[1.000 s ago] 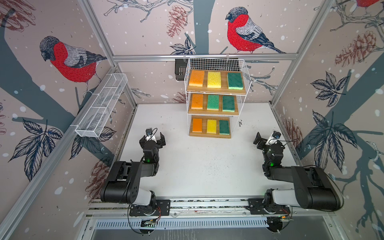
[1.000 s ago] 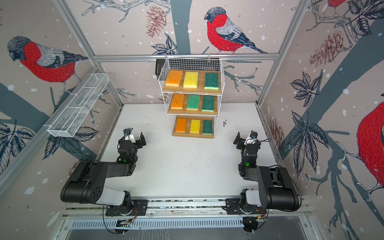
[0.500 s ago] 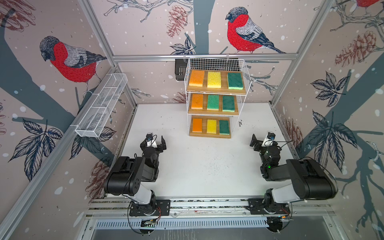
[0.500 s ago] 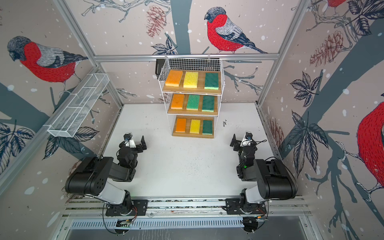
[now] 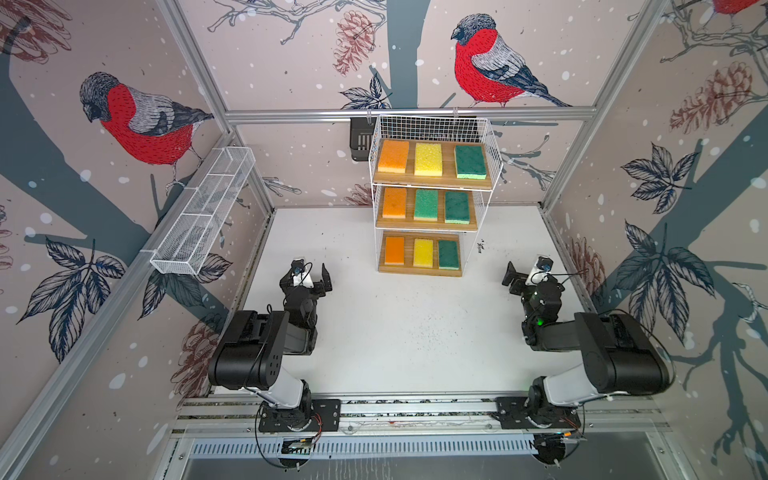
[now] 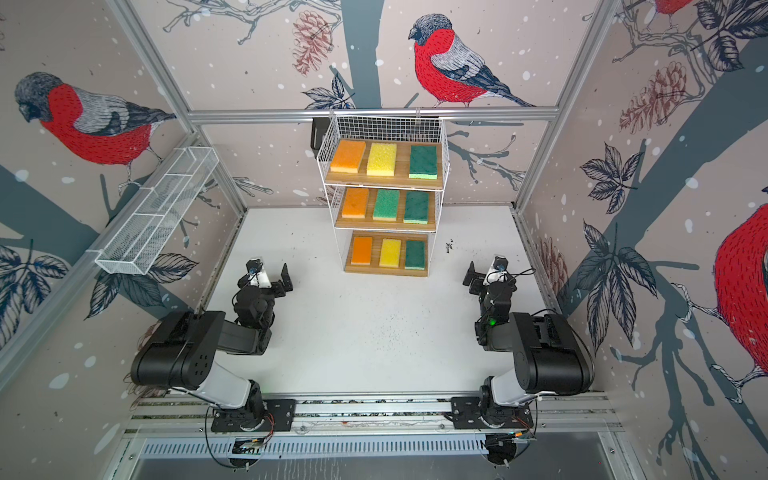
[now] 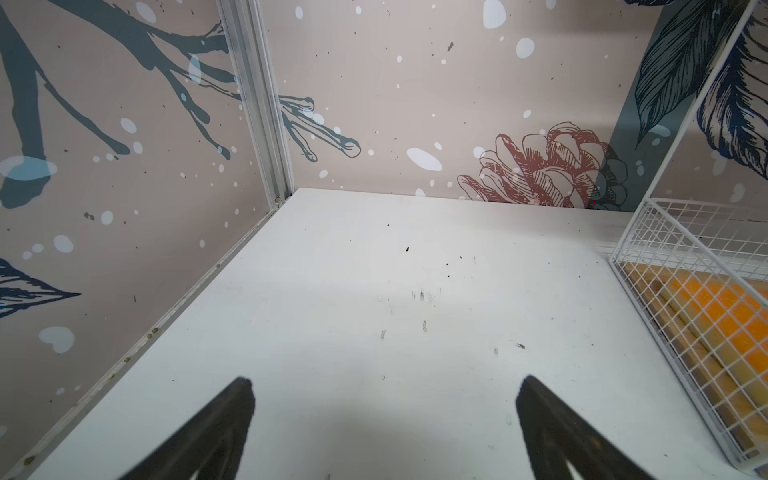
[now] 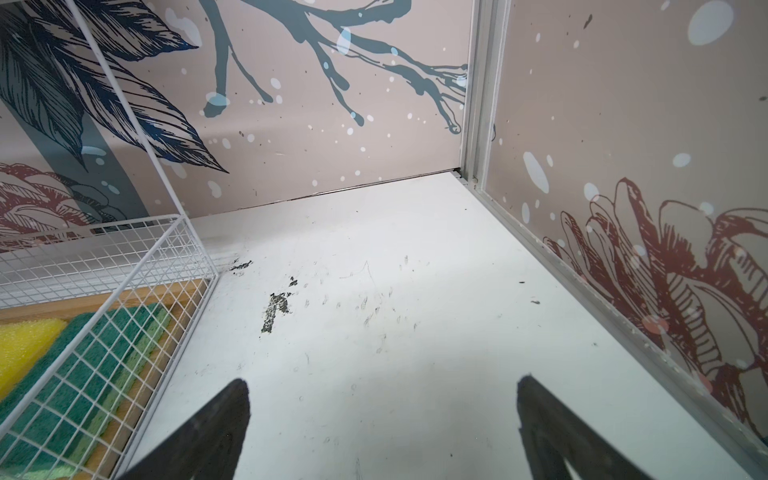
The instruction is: Place and organize the cleaning sponges onto the shelf
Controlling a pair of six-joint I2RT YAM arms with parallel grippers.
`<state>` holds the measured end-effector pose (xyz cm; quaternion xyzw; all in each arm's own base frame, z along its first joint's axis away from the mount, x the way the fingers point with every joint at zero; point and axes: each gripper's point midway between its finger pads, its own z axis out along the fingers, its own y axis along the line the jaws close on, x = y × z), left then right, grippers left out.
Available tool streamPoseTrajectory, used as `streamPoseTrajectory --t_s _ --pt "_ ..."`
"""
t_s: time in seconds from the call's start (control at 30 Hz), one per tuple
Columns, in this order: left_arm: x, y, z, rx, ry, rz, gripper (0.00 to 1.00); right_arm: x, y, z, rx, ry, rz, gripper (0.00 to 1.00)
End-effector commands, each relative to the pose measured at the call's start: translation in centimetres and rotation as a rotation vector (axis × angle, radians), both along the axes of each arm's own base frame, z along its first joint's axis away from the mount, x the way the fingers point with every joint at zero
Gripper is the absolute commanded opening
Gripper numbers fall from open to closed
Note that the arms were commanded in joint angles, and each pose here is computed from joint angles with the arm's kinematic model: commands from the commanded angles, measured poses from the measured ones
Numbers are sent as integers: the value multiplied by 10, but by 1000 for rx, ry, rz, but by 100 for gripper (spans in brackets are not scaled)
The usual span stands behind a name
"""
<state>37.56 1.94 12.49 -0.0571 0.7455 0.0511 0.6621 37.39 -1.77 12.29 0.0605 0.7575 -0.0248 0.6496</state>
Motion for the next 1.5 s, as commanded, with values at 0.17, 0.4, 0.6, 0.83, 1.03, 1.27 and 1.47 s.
streamPoseTrajectory --t_s 0.17,0.4,0.6,0.83,1.03,1.27,1.47 --pt "2 -1 3 1 -8 -2 98 2 0 0 17 -1 -4 100" --pt "0 -2 4 4 -16 -7 98 0 0 1 16 -6 -3 99" --pt "0 -1 4 4 -17 -6 98 0 0 2 16 -10 -6 100" --pt "0 -1 4 4 -14 -6 98 1 0 2 15 -8 -4 99" --pt "0 -1 3 4 -13 -4 98 0 0 2 15 -9 -5 100" --pt "0 -1 3 4 -13 -4 98 0 0 2 14 -8 -5 100" --pt "0 -1 4 4 -15 -4 98 0 0 2 14 -8 -4 100"
